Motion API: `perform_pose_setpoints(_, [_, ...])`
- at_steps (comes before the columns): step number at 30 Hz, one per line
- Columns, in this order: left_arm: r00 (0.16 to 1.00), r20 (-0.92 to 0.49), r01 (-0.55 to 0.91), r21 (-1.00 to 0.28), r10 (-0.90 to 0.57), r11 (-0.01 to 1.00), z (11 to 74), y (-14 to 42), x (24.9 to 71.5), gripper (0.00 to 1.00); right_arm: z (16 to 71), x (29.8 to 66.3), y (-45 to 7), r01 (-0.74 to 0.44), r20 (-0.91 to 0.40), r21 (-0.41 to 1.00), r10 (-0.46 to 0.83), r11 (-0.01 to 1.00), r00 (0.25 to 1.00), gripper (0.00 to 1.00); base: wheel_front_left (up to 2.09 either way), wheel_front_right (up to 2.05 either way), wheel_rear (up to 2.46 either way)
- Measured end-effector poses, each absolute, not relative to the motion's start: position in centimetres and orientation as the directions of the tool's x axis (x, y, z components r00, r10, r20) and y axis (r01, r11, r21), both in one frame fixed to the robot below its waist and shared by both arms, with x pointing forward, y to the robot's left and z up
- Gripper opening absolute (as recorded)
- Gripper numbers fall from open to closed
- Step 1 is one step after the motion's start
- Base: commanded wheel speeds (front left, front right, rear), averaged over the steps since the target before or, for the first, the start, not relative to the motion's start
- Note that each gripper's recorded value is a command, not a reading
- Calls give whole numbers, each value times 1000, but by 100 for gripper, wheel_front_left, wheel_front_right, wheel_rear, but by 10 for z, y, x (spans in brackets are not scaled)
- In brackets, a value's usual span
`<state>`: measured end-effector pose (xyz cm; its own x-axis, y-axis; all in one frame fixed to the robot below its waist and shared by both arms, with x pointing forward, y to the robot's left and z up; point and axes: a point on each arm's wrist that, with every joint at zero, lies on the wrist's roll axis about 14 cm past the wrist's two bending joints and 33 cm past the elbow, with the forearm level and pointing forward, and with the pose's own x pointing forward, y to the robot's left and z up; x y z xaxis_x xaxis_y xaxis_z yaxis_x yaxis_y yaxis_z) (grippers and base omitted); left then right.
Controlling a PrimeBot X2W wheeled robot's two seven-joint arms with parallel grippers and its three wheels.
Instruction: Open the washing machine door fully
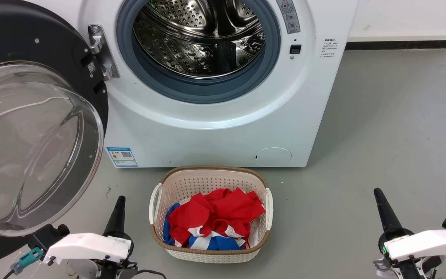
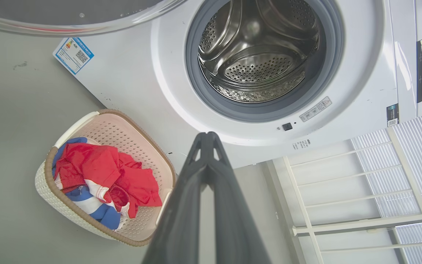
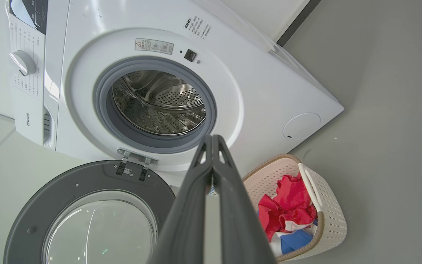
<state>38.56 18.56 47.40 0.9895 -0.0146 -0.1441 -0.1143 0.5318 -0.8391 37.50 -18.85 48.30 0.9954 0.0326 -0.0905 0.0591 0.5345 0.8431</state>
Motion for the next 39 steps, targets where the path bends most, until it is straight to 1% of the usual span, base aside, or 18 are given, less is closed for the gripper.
perform_pose_setpoints(17, [992, -124, -109, -922, -18, 371, 480, 188, 386, 0, 489, 379, -192, 54, -68, 923, 23, 380, 997, 0, 0, 0, 0])
perform_pose_setpoints(39, [997, -80, -76, -979, -14, 187, 489, 194, 387, 0, 496, 384, -196, 38, -42, 980, 12, 194, 999, 0, 0, 0, 0])
